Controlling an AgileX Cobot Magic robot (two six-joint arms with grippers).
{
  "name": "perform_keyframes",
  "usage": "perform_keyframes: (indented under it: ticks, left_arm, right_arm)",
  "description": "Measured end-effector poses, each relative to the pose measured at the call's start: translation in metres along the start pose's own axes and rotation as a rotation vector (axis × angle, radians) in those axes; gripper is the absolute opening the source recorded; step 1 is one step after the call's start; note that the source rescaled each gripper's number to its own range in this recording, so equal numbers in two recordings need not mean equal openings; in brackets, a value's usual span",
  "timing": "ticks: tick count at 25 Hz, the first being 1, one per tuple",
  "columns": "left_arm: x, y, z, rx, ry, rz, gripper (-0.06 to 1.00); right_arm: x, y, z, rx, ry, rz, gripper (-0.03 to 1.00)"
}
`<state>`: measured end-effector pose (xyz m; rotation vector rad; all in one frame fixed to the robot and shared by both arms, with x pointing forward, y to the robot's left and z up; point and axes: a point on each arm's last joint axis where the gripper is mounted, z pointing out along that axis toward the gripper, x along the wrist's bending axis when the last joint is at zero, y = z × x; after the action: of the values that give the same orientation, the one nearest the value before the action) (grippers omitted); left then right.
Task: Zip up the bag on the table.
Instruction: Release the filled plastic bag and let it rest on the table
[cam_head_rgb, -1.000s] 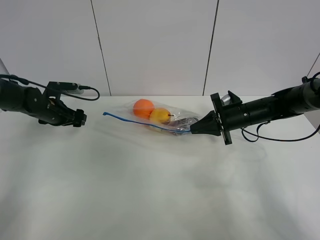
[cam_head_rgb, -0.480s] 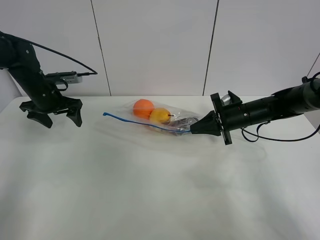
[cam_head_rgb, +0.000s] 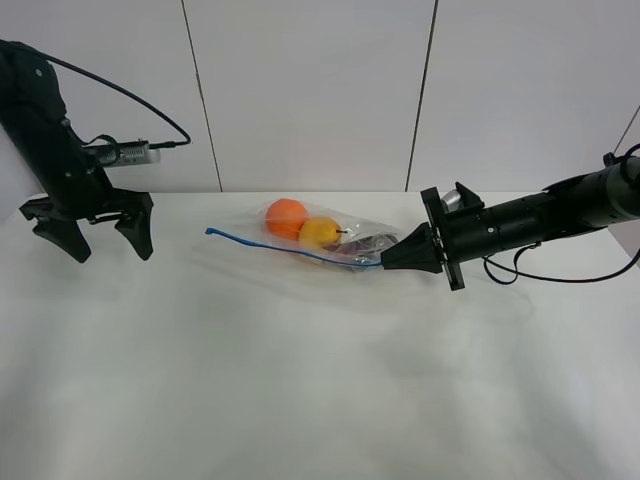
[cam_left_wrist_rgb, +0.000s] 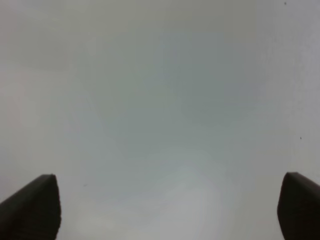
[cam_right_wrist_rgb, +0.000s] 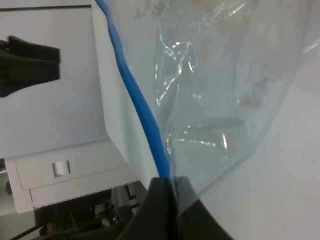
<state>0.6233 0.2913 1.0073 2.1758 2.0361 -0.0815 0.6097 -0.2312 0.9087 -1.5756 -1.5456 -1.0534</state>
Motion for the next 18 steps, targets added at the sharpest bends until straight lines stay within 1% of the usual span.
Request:
perform_keyframes:
  ticks: [4, 7, 11, 14, 18]
  left_arm:
    - [-0.003, -0.025, -0.027, -0.039, 0.033, 0.015, 1.00]
    - [-0.007, -0.053, -0.049, -0.068, 0.059, 0.019, 1.00]
    - [-0.012, -0.093, -0.071, -0.112, 0.067, 0.013, 1.00]
    - [-0.016, -0.130, -0.077, -0.127, 0.069, 0.013, 1.00]
    - [-0.018, -0.184, -0.072, -0.124, 0.078, 0.016, 1.00]
  right_arm:
    - [0.000, -0.001, 0.000, 0.007, -0.004, -0.003, 0.00]
    - [0.000, -0.001, 0.000, 0.008, -0.005, -0.004, 0.00]
    - [-0.001, -0.001, 0.000, 0.008, -0.006, -0.004, 0.00]
    - [-0.001, -0.001, 0.000, 0.009, -0.006, -0.004, 0.00]
    - [-0.001, -0.001, 0.000, 0.010, -0.007, -0.005, 0.00]
